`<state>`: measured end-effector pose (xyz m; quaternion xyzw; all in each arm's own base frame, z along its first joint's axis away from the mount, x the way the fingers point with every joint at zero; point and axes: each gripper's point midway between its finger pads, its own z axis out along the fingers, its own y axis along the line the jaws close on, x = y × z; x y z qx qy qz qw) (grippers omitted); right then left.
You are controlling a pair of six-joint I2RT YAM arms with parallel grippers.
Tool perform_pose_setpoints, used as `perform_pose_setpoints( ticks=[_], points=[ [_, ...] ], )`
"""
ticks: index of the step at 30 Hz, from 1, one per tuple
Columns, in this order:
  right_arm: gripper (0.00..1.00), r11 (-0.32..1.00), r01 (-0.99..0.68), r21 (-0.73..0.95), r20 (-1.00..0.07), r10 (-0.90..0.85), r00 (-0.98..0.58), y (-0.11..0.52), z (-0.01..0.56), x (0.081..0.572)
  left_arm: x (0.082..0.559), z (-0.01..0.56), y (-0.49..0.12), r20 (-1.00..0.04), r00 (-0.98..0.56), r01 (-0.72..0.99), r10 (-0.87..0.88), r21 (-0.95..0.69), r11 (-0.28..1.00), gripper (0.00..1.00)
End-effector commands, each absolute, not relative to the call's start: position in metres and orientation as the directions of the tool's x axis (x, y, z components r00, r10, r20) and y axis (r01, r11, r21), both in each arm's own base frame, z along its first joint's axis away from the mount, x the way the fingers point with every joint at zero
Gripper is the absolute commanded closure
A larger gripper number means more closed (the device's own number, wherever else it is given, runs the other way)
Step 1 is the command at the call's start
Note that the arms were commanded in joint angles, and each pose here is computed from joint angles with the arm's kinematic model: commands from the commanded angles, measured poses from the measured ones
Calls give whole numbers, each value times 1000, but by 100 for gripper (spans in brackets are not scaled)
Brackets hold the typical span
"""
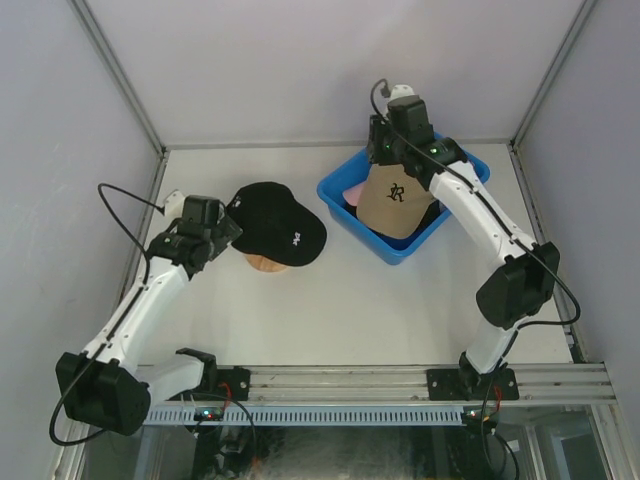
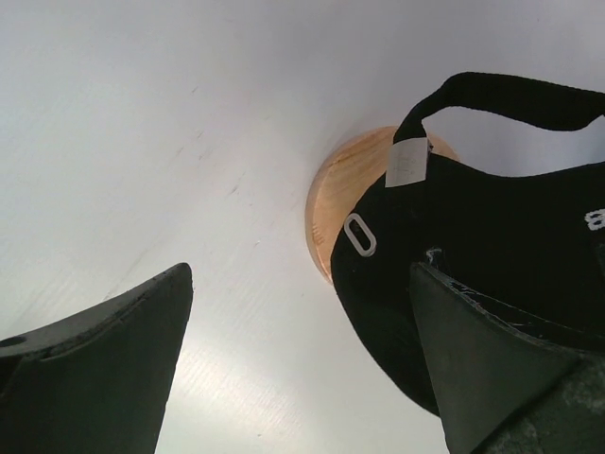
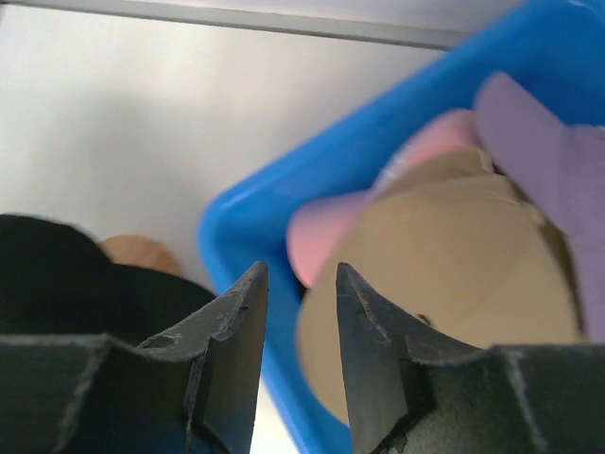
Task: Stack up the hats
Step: Pick up the hat from the bin.
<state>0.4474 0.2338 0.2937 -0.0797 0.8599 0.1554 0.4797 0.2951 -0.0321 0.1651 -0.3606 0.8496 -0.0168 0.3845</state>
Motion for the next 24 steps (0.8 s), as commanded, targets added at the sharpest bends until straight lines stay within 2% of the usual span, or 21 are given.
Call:
perform_pose_setpoints(
  ticks=[1, 15, 24],
  points=[
    [64, 985, -92, 146, -826, 70, -559, 179, 283, 452, 289, 180, -22, -667, -394, -610, -633, -325, 723, 0],
    [56, 978, 101, 182, -725, 203, -659, 119, 233, 486, 267, 242, 8, -733, -160, -629, -661, -440, 641, 0],
    [47, 966, 141, 216, -665, 251, -704, 106, 202, 503, 259, 255, 13, -739, -114, -618, -664, -470, 630, 0]
  ],
)
